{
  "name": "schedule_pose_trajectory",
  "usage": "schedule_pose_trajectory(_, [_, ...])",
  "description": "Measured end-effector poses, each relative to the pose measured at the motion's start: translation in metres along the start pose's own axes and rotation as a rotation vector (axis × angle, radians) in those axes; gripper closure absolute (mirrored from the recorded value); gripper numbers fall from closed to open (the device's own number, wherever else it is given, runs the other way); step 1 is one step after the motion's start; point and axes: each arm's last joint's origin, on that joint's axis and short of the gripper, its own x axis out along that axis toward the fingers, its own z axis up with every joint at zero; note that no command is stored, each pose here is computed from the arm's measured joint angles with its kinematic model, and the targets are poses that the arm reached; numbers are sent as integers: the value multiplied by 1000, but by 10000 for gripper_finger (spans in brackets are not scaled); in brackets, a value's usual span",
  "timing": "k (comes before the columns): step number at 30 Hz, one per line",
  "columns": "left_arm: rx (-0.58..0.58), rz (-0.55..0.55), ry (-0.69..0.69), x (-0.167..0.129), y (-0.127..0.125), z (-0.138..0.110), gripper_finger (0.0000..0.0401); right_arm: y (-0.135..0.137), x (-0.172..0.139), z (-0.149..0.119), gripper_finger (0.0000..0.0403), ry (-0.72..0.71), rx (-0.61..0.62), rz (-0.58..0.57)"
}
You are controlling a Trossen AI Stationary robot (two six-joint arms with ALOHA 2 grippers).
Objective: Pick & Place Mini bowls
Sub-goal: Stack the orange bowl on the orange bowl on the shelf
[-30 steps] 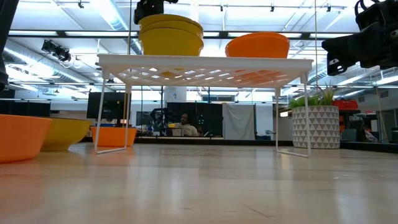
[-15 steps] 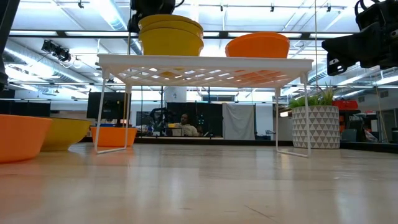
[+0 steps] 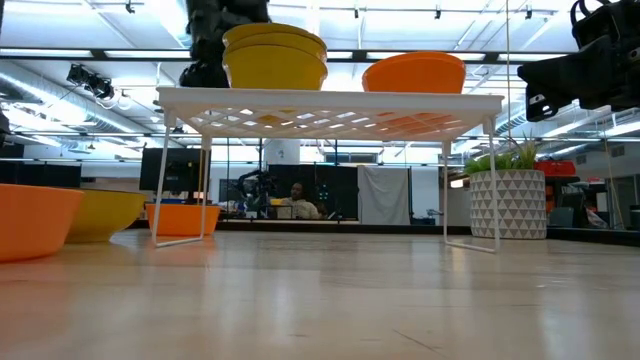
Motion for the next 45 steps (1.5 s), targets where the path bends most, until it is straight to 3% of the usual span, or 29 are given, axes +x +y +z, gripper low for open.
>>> schedule_pose_trajectory(21, [-323, 64, 43, 68, 67, -38, 197, 0, 0, 0, 376, 0, 0, 0])
schedule_pose_trajectory(35, [-491, 174, 77, 85, 102, -72, 197, 0, 0, 0, 376, 0, 0, 0])
schedule_pose_trajectory(45, [-594, 180, 31, 83, 123, -73, 197, 0, 0, 0, 376, 0, 0, 0])
